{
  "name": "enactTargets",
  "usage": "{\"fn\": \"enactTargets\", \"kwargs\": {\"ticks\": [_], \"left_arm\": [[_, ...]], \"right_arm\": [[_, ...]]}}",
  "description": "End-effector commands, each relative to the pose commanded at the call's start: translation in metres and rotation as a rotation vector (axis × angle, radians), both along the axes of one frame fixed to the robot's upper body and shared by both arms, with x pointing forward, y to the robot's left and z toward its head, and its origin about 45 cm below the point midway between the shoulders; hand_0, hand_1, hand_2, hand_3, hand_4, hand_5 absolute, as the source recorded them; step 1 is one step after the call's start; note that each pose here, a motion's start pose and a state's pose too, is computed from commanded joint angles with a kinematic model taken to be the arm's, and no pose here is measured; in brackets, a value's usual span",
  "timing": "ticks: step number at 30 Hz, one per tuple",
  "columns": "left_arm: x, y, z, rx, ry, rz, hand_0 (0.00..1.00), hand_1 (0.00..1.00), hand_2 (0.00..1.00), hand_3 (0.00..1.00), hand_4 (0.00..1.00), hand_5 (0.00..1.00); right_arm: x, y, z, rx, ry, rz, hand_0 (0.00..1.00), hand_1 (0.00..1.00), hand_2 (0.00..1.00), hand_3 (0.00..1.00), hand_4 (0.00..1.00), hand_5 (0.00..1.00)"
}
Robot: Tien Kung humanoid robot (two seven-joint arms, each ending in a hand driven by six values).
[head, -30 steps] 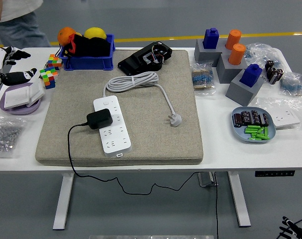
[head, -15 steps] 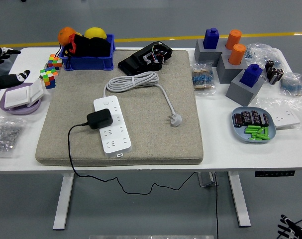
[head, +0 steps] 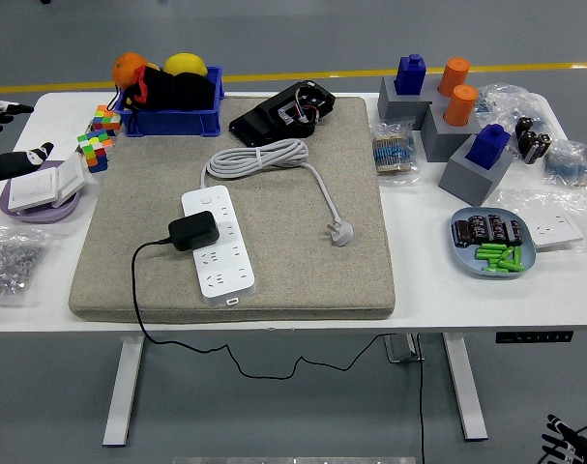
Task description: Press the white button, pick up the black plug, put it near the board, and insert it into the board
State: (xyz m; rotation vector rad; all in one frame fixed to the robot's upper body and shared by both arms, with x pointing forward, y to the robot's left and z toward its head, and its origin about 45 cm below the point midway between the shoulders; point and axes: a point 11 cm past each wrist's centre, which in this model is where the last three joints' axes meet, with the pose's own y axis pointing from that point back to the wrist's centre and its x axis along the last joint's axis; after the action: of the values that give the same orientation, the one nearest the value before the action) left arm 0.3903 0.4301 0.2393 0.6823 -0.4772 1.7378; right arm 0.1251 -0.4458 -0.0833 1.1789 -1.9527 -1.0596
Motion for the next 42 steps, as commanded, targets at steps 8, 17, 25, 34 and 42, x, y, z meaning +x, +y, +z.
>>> {"fn": "enactTargets", "kwargs": {"ticks": [8,17,25,34,42], "left_arm": [[-0.0076,0.002,-0.005,-0.012,0.000,0.013,0.827,0.839,0.782,0.681,0.762,0.002],[-0.0129,0.001,-0.016,-0.029,0.032,0.020,0.826,0.836,0.779,0.680,0.757,0.002],[-0.0212,0.006,-0.022,-0.040,0.043,0.040,0.827,0.826,0.773,0.675,0.747,0.002],[-0.0327,0.014,-0.026,-0.057,0.043,0.073,0.824,0.820,0.767,0.671,0.745,0.002],[-0.0388,0.021,-0.027,-0.073,0.034,0.108,0.825,0.816,0.768,0.671,0.741,0.002]], "right_arm": [[-0.006,0.007,-0.004,0.014,0.008,-0.004,0.795,0.687,0.638,0.624,0.725,0.464],[-0.012,0.008,-0.006,0.016,0.018,-0.013,0.795,0.687,0.638,0.628,0.724,0.466],[-0.020,0.012,-0.010,0.022,0.028,-0.029,0.795,0.689,0.638,0.629,0.724,0.470],[-0.024,0.016,-0.012,0.029,0.035,-0.030,0.795,0.688,0.638,0.629,0.724,0.472],[-0.028,0.021,-0.015,0.036,0.045,-0.035,0.795,0.689,0.638,0.628,0.725,0.474]]}}
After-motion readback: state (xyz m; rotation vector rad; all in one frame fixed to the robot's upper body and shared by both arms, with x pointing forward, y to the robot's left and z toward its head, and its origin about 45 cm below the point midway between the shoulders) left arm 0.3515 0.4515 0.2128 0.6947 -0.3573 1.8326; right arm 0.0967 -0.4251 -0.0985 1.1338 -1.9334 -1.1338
